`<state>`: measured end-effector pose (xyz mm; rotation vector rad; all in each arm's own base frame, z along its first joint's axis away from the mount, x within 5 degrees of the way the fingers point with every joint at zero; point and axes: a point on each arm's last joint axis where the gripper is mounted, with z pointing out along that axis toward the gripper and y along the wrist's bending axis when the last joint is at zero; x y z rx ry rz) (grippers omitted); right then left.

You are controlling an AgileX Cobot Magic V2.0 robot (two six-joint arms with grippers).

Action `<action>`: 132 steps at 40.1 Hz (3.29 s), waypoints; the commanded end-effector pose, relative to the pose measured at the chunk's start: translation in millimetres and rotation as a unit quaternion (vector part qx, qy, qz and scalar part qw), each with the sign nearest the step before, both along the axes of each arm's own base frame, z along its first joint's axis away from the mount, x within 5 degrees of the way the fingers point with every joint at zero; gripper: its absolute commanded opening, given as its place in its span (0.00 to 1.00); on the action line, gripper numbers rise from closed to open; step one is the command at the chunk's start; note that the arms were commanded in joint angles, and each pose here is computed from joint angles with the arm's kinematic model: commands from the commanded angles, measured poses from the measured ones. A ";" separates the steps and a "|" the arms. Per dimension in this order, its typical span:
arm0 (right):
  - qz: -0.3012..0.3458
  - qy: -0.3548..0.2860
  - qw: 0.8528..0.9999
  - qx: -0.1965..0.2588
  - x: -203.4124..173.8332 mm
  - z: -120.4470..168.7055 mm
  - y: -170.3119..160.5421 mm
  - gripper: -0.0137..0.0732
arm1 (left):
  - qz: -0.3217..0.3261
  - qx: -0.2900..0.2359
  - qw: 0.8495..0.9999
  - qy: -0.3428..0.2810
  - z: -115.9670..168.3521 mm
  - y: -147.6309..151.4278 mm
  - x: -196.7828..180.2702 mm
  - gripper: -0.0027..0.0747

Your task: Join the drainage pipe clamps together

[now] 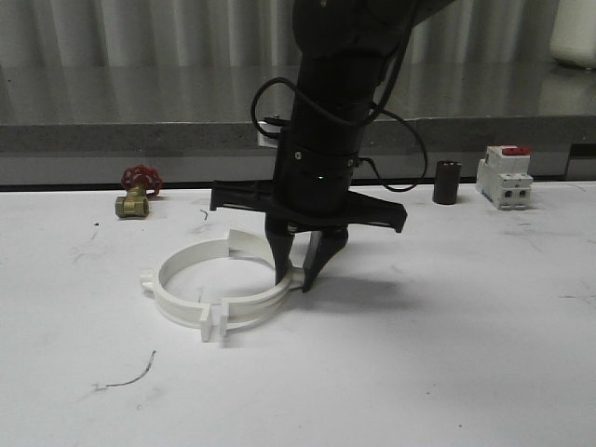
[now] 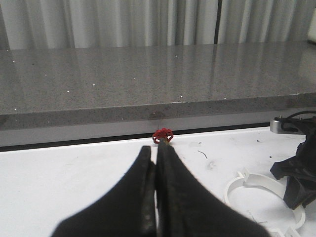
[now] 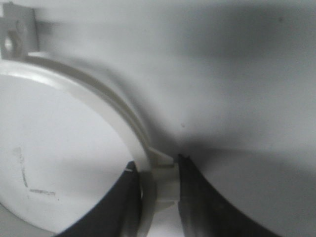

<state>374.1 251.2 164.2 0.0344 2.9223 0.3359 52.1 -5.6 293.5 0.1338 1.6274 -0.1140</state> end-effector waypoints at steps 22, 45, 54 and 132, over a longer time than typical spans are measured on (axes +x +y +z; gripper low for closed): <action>-0.008 -0.023 0.999 0.027 3.1 16.0 5.5 0.45 | -0.007 -0.009 0.999 -0.049 16.3 -1.2 -0.8 0.01; -0.028 -0.010 0.999 0.031 0.8 18.5 4.7 0.72 | -0.007 -0.009 0.999 -0.049 16.3 -1.2 -0.8 0.01; -0.024 -0.025 0.999 0.035 -4.3 43.1 0.6 0.72 | -0.007 -0.009 0.999 -0.049 16.3 -1.2 -0.8 0.01; -0.009 -0.634 0.773 -0.035 -343.1 133.1 -249.9 0.03 | -0.007 -0.009 0.999 -0.049 16.3 -1.2 -0.8 0.01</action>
